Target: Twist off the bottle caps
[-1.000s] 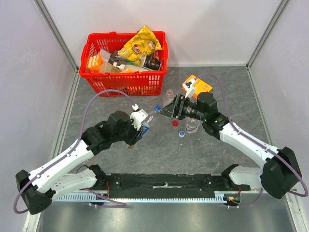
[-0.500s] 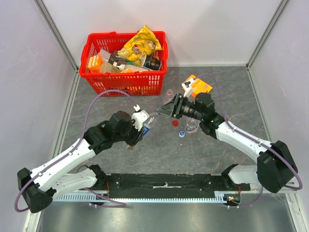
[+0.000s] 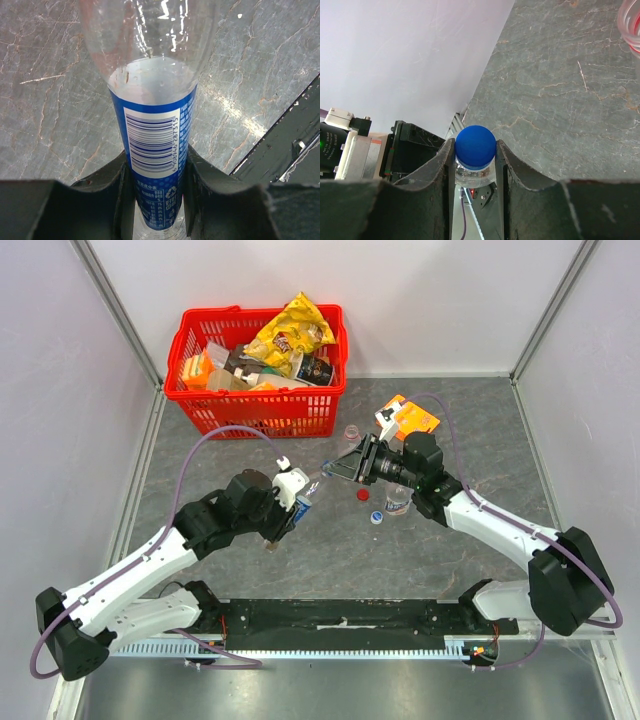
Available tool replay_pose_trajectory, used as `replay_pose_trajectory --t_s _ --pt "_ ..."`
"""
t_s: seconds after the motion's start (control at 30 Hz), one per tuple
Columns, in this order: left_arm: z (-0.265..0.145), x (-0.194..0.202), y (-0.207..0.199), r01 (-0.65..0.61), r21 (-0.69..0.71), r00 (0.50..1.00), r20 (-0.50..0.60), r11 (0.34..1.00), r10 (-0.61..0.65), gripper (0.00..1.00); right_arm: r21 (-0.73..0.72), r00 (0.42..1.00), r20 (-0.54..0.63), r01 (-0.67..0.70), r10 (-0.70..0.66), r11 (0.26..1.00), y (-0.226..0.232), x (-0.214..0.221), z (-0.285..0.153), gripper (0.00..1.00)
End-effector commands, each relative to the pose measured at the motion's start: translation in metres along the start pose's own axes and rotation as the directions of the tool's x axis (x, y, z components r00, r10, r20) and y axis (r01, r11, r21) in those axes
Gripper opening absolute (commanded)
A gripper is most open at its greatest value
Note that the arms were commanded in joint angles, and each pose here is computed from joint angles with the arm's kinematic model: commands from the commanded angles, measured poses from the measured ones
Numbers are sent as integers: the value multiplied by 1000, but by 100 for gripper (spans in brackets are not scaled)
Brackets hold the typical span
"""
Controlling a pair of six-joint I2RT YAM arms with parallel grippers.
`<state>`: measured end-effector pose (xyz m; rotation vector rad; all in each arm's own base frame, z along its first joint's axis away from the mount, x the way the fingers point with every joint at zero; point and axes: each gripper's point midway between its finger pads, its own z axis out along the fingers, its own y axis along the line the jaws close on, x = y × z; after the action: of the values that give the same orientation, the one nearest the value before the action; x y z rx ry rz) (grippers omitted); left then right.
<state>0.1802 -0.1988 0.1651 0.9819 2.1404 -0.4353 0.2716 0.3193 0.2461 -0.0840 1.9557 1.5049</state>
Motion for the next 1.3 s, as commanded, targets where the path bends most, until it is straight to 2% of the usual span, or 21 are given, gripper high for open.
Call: replay_pose_trajectory --t_s 0.0,0.27,0.7,0.93,1.27 --pt "-2 -8 -9 -10 46 999 32 999 9 19 -63 996 28 92 -90 994 12 -6 -2 0" --pt "-15 -18 -26 -42 142 996 89 989 29 19 -160 978 64 206 -198 965 38 -10 -13 0" --pt "-38 -39 -62 -88 340 984 177 936 28 19 -342 932 149 362 -330 867 90 -12 -40 0" --pt "-65 -55 -93 -172 495 960 277 852 32 19 -401 882 200 471 -427 786 114 -10 -57 0" --pt "-105 -67 -118 -289 601 915 403 745 31 19 -540 819 284 566 -498 623 149 6 -90 0"
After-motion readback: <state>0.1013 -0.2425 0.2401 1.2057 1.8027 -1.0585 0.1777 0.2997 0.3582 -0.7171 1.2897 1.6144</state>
